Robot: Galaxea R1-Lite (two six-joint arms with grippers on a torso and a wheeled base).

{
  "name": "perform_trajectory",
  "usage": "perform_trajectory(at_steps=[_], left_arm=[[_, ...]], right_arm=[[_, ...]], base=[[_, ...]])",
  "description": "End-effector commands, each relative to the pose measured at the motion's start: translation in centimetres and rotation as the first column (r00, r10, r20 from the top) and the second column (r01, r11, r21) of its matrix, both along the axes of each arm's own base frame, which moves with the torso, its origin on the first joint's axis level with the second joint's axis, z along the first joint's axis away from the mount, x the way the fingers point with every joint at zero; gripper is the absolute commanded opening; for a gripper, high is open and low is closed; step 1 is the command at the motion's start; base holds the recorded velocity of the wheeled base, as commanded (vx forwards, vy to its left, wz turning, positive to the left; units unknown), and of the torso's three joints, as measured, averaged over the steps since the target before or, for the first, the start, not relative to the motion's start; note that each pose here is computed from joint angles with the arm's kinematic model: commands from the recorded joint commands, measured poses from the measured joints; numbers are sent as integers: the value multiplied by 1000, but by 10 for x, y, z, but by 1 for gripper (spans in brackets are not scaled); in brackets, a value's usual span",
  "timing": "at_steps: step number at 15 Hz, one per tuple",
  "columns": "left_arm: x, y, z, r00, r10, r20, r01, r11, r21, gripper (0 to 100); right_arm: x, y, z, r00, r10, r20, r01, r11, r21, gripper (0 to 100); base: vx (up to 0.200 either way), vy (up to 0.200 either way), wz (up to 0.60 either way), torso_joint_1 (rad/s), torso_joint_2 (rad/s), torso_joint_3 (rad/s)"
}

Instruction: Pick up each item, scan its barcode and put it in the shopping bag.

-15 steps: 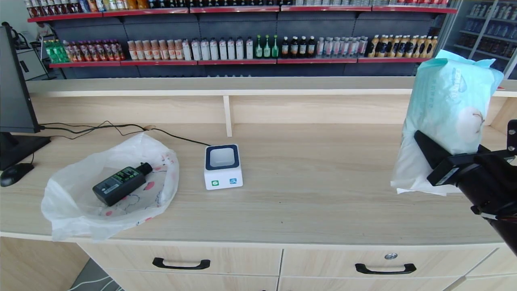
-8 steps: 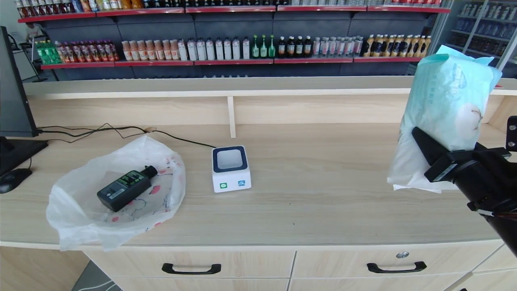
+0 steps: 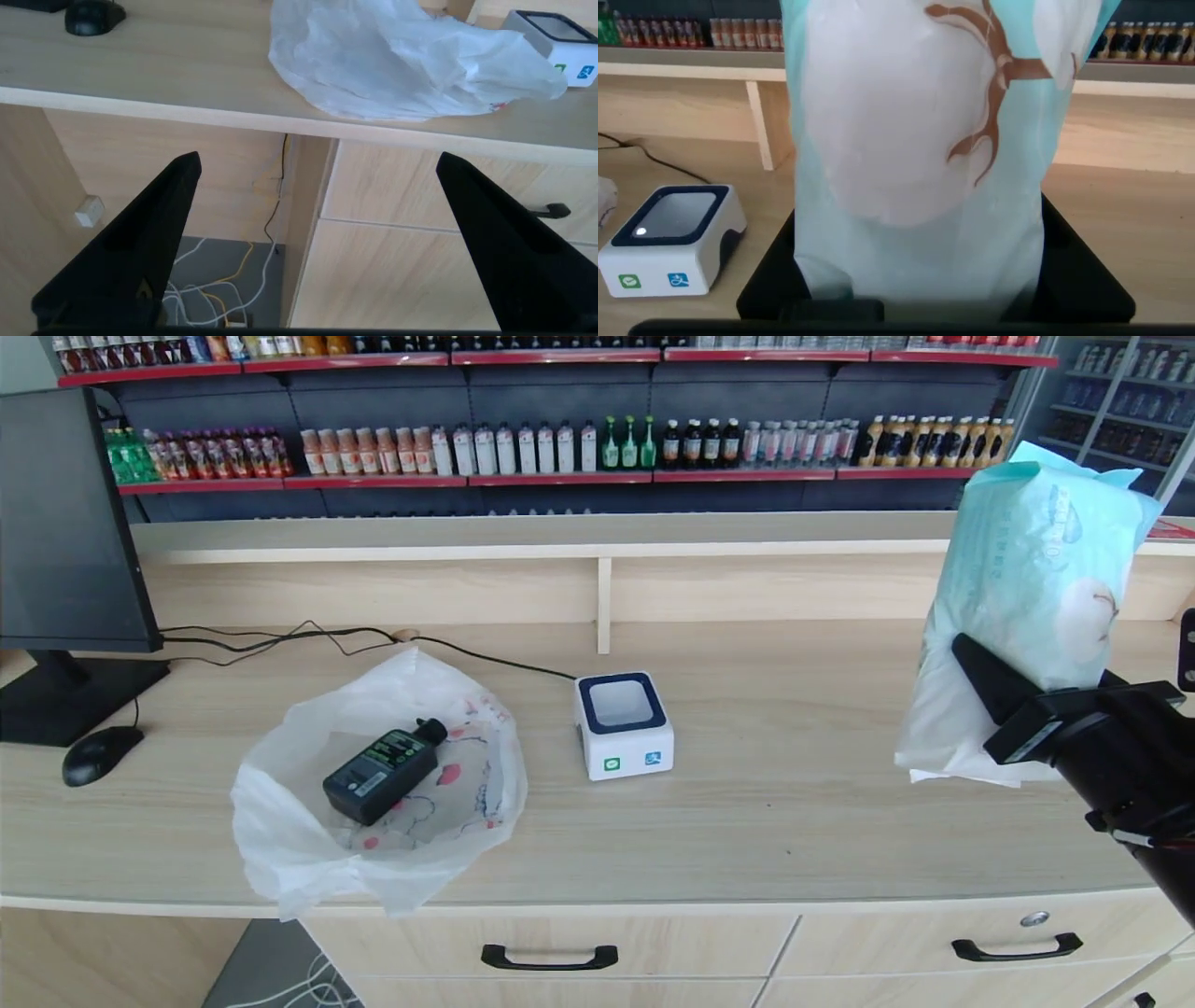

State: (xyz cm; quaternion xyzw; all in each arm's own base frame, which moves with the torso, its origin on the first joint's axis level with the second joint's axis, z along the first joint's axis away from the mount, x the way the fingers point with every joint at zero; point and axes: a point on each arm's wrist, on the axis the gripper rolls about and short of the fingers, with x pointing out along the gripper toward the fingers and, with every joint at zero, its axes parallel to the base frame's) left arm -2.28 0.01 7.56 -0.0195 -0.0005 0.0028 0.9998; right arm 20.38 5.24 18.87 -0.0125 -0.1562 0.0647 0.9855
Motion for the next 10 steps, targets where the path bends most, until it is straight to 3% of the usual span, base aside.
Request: perform_trajectory(at_steps=[1, 5, 10], left_arm=[[0, 0, 0, 1000, 1, -1, -1, 1000, 1, 100], [0, 0, 0, 1000, 1, 1, -1, 1000, 1, 100], [0, 0, 0, 1000, -1, 1, 1, 1000, 5, 100]], right_arm=[[-3, -1, 1, 1000, 1, 7, -1, 1000, 0, 0], [-2, 0, 4, 1000, 2, 18, -2, 1000, 2, 0], [-3, 4, 5, 999, 23, 22, -24, 1000, 4, 0]], base=[[0, 200, 0, 2, 2, 2], [0, 200, 0, 2, 4, 4], [0, 0, 0, 0, 0, 0]])
